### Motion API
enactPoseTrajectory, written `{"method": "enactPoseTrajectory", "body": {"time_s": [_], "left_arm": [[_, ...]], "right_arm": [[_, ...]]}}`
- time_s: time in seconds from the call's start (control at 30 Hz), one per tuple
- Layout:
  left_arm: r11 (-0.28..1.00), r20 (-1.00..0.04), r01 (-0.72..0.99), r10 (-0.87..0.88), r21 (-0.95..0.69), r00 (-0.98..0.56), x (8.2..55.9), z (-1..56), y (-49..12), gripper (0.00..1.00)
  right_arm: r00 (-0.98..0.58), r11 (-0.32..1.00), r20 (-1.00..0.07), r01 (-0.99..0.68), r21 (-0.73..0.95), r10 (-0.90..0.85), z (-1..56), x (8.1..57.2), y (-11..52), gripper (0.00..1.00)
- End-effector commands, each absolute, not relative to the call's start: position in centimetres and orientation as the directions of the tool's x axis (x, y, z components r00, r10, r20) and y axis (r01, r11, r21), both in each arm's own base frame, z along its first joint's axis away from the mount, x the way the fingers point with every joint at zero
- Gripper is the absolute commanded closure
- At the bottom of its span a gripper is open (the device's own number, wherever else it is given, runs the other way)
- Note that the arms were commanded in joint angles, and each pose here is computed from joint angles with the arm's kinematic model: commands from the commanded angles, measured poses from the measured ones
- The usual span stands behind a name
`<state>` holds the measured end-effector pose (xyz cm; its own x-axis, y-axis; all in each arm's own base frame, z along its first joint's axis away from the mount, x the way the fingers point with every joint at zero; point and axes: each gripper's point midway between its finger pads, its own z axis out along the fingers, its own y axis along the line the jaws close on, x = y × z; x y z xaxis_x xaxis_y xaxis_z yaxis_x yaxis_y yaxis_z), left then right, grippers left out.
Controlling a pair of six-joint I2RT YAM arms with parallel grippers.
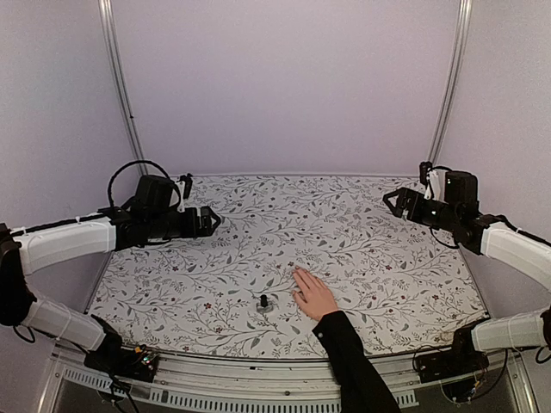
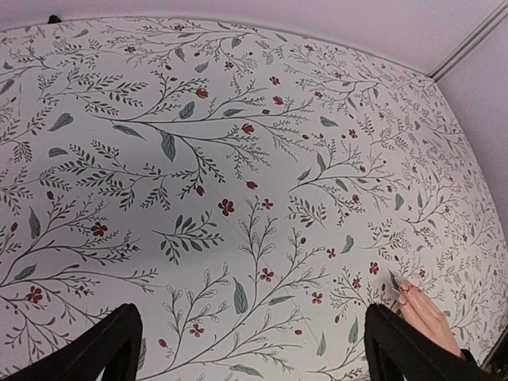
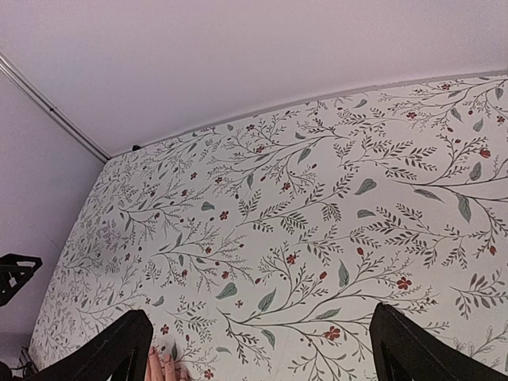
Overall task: Paint the nails
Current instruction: Pick up the nail polish bottle from the center of the board.
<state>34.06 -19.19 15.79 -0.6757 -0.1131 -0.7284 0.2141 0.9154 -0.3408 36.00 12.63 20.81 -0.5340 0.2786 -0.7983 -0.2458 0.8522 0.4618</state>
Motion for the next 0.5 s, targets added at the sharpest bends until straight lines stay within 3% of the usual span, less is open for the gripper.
{"method": "enactPoseTrajectory", "body": {"time_s": [0.0,0.17,0.37,0.47], "left_arm": [[0.918,-0.752,0.263,-0.055,-0.297,-0.657,34.3,17.0,-19.9,0.00],[0.898,-0.761,0.328,-0.012,-0.294,-0.648,33.8,18.2,-20.6,0.00],[0.887,-0.763,0.363,0.017,-0.287,-0.646,33.1,18.5,-20.8,0.00],[0.835,-0.769,0.468,0.089,-0.289,-0.634,32.0,18.7,-22.1,0.00]], "right_arm": [[-0.534,0.850,-0.799,-0.251,0.463,0.277,20.6,36.0,12.9,0.01],[-0.559,0.844,-0.801,-0.307,0.440,0.214,20.5,35.8,13.7,0.01],[-0.608,0.857,-0.764,-0.256,0.447,0.217,19.0,36.1,13.5,0.01],[-0.614,0.846,-0.759,-0.269,0.461,0.218,19.1,35.9,13.8,0.01]]}}
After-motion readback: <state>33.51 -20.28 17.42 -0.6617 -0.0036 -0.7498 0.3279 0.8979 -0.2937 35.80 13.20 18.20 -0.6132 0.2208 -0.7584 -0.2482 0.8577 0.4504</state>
